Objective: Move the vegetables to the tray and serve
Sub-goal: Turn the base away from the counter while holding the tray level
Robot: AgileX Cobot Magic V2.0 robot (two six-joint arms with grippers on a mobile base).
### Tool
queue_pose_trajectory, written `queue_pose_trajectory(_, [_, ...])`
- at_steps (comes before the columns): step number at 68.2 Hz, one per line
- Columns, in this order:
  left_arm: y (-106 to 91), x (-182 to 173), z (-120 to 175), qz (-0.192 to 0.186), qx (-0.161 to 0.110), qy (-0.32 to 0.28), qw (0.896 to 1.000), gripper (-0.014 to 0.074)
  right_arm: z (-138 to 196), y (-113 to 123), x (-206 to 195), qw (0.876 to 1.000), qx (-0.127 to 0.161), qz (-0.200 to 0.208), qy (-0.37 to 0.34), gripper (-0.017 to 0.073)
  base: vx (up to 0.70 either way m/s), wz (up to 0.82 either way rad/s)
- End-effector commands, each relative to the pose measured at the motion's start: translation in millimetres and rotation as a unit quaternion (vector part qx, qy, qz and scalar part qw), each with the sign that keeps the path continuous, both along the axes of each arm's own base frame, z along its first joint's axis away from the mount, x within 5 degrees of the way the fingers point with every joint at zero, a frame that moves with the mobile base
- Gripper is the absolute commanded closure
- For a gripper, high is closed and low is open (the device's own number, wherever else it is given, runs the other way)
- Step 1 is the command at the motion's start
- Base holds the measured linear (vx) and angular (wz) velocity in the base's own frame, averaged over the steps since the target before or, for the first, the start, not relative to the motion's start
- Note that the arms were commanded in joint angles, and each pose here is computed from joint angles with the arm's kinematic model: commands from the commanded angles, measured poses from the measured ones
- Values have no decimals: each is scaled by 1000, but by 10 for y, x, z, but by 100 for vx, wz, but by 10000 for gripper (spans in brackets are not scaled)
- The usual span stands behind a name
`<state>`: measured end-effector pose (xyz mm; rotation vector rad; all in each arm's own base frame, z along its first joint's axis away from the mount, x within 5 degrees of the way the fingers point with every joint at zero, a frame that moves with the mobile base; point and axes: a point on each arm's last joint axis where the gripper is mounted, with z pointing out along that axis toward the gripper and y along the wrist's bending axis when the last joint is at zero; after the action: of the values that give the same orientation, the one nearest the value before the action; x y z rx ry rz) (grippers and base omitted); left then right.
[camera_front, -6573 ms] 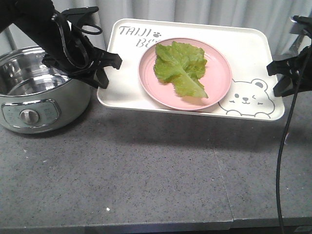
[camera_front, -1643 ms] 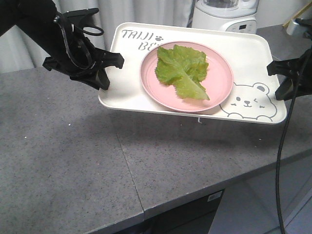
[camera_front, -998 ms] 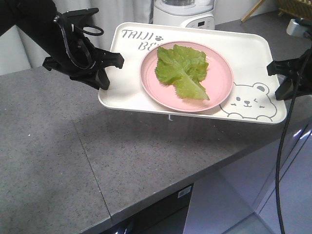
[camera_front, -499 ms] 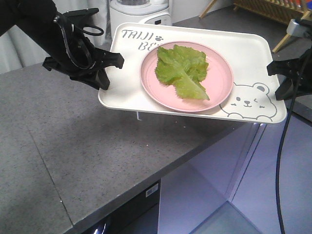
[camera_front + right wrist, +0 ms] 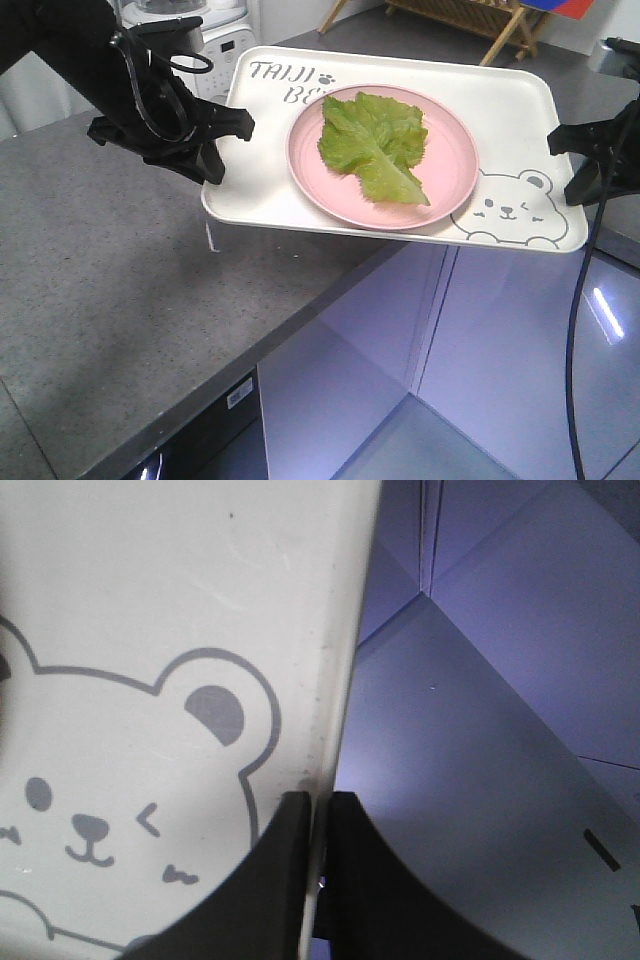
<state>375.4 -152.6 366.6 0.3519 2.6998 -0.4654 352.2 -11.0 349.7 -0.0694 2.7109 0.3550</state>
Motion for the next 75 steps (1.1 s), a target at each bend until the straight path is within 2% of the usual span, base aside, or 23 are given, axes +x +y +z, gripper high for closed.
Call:
queue_pose_trajectory(1, [-212,-198,363,-35,-96,-41,994,599,302,241,-141,996,75,34,-31,565,-1,-31])
queue_pose_trajectory(75, [-212,-198,363,-35,-96,-41,994,599,302,241,-141,996,75,34,-31,565,-1,-31])
